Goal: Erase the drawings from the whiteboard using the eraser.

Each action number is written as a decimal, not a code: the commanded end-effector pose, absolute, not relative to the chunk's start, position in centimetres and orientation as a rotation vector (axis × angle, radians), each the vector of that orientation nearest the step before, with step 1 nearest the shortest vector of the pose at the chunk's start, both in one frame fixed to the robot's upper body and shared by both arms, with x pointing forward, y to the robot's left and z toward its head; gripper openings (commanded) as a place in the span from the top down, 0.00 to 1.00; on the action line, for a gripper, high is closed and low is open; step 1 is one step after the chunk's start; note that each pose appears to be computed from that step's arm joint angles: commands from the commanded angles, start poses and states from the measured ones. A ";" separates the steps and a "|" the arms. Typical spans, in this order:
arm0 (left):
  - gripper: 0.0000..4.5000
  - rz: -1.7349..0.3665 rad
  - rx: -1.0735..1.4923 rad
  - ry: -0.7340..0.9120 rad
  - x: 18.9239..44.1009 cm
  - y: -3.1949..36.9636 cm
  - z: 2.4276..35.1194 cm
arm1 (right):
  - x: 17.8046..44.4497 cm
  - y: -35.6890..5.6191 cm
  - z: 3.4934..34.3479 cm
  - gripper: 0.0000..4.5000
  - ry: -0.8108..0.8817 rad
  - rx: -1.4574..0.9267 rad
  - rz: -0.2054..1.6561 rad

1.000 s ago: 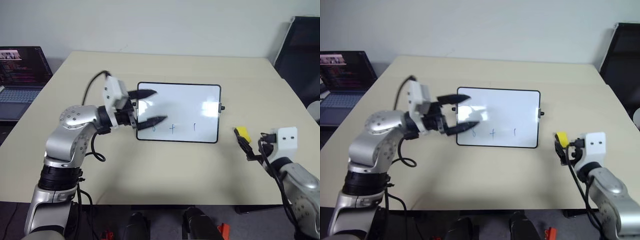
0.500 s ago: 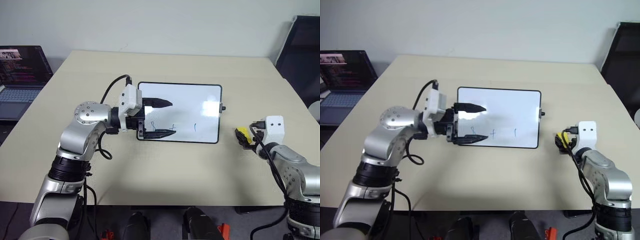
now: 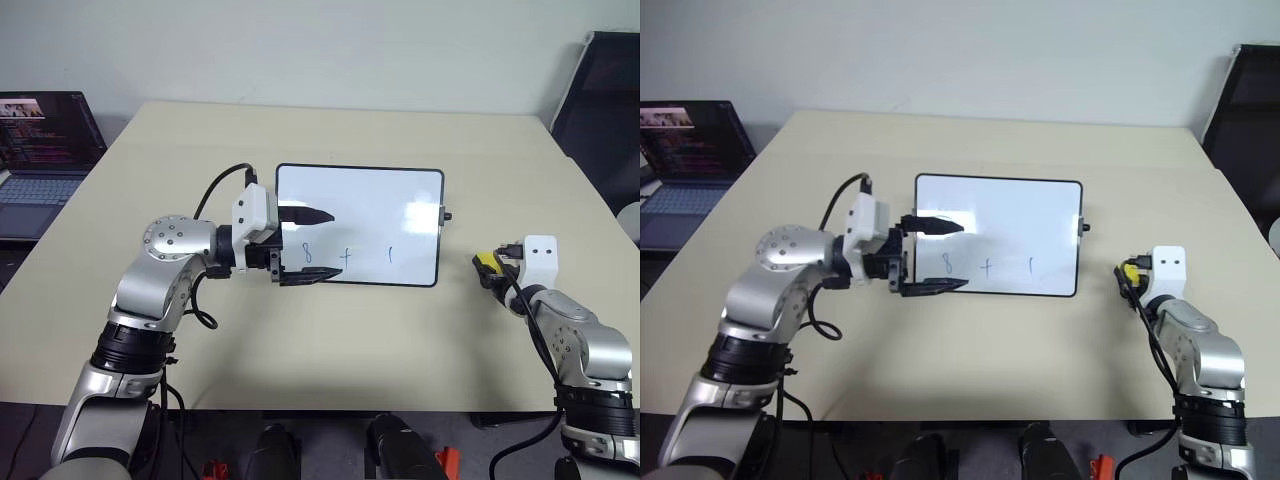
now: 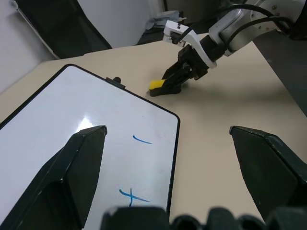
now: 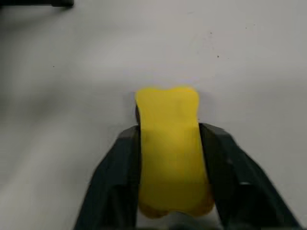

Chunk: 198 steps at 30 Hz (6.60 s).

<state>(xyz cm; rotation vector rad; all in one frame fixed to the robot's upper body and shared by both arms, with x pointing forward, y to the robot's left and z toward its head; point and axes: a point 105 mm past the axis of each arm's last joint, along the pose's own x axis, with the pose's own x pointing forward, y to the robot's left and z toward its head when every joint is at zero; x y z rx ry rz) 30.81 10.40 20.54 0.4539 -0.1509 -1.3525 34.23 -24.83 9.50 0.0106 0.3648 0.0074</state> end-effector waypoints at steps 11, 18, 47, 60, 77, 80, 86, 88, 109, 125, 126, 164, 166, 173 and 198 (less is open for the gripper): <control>0.00 -1.089 0.454 -0.050 31.0 13.4 18.3 | 30.6 -21.3 12.5 0.75 0.229 -0.235 0.210; 0.00 -1.192 0.419 0.016 29.0 14.1 16.9 | 27.9 -16.1 15.2 0.75 0.084 -0.338 0.401; 0.00 -1.270 0.474 0.100 28.8 13.9 16.4 | 34.4 -12.3 14.1 0.75 0.022 -0.893 0.481; 0.00 -1.270 0.462 0.133 28.3 14.8 15.2 | 32.9 -11.2 11.5 0.75 0.120 -0.940 0.631; 0.00 -1.036 0.316 0.103 28.5 16.4 15.4 | 28.3 -11.7 16.4 0.75 -0.021 -0.351 0.674; 0.00 -0.998 0.306 0.127 27.8 17.1 14.8 | 27.2 -11.5 16.3 0.75 -0.001 -0.279 0.718; 0.00 -0.909 0.268 0.125 27.4 18.2 14.7 | 26.4 -10.9 15.9 0.75 0.006 -0.225 0.772; 0.00 -0.881 0.269 0.125 27.5 18.4 14.8 | 26.0 -10.3 15.2 0.75 0.027 -0.228 0.814; 0.00 -0.844 0.308 0.129 26.2 18.1 14.9 | 26.9 -8.9 14.0 0.75 -0.005 -0.368 0.918; 0.00 -0.906 0.342 0.144 27.9 18.3 14.0 | 29.9 -7.1 15.7 0.75 -0.118 -0.607 0.826; 0.00 -0.914 0.345 0.145 27.9 18.3 14.0 | 30.5 -6.6 15.9 0.75 -0.129 -0.627 0.823; 0.00 -1.006 0.345 0.135 28.1 17.1 13.2 | 33.4 -5.5 10.6 0.75 0.068 -1.176 0.917; 0.00 -1.006 0.344 0.135 28.1 17.1 13.2 | 34.1 -5.6 11.2 0.75 0.040 -1.194 0.867; 0.00 -1.009 0.344 0.139 28.1 17.0 13.3 | 36.8 -5.7 15.3 0.75 -0.120 -1.146 0.632; 0.00 -0.691 0.266 0.097 28.3 22.8 14.6 | 28.4 -7.3 15.1 0.76 0.042 -0.406 0.945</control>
